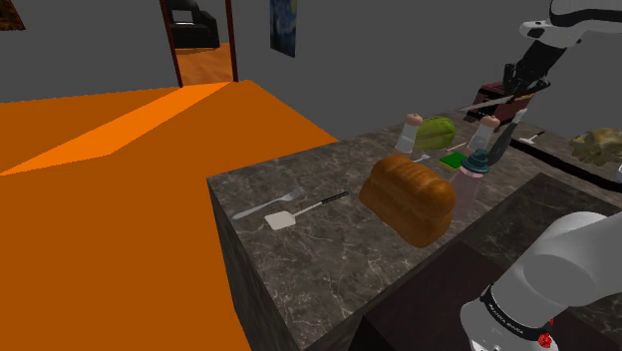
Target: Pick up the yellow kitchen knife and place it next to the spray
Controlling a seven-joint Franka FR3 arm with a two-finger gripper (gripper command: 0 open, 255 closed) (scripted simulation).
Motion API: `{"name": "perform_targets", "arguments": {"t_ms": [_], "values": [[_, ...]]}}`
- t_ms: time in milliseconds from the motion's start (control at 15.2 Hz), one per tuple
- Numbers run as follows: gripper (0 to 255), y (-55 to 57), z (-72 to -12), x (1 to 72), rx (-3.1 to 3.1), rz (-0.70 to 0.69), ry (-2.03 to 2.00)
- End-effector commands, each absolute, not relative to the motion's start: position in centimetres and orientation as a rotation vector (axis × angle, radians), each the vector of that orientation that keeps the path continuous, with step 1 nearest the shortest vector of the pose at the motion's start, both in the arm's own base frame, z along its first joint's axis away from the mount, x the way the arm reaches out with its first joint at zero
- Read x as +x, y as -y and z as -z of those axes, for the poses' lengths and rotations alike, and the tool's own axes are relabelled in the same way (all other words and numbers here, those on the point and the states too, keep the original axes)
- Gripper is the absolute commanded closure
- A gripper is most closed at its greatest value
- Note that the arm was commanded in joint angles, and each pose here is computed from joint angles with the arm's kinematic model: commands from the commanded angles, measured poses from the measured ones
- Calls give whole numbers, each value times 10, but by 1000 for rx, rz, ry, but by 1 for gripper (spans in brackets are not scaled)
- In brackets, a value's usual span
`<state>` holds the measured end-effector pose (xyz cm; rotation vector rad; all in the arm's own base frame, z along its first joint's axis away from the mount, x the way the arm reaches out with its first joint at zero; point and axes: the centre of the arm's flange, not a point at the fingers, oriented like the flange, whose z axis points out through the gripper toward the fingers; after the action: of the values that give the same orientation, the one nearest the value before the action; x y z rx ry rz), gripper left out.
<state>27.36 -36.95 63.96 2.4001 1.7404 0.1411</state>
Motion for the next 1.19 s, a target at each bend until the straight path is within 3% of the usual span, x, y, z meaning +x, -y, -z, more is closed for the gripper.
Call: {"name": "perform_targets", "arguments": {"t_ms": [0,1122], "values": [[255,369,-629,272,2399,-141,-1741],[255,369,-539,272,2399,-141,-1741]]}}
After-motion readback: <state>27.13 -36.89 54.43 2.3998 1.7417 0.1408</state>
